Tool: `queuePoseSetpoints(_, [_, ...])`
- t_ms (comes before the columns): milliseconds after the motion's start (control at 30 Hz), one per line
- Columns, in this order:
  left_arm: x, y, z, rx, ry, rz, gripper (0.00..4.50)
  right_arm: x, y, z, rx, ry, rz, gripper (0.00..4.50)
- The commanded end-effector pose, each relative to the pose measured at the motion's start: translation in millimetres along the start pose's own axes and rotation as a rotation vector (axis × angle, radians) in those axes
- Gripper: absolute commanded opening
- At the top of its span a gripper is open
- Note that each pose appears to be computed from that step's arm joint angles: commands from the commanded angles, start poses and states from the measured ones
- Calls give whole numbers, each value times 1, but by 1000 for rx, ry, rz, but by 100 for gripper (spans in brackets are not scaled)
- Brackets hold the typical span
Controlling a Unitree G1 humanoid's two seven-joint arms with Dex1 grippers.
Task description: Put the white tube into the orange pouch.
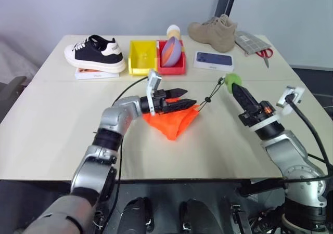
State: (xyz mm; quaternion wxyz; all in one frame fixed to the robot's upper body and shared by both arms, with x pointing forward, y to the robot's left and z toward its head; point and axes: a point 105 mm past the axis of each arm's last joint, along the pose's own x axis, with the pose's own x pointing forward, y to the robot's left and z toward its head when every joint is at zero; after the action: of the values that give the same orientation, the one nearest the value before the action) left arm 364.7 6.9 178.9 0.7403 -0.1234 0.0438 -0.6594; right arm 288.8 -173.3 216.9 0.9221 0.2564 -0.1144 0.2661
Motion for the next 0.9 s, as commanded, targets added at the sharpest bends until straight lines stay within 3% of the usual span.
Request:
queuePoseSetpoints(33, [11, -4, 4, 44, 29, -76, 446, -2, 21, 4, -54, 2, 79, 0])
queuePoseSetpoints(333, [30, -1, 4, 54, 35, -95, 446, -6, 26, 1, -73, 16, 96, 0])
queuePoseSetpoints(900, [36, 0, -3, 54, 44, -81, 446, -9, 30, -4, -69, 38, 136, 0])
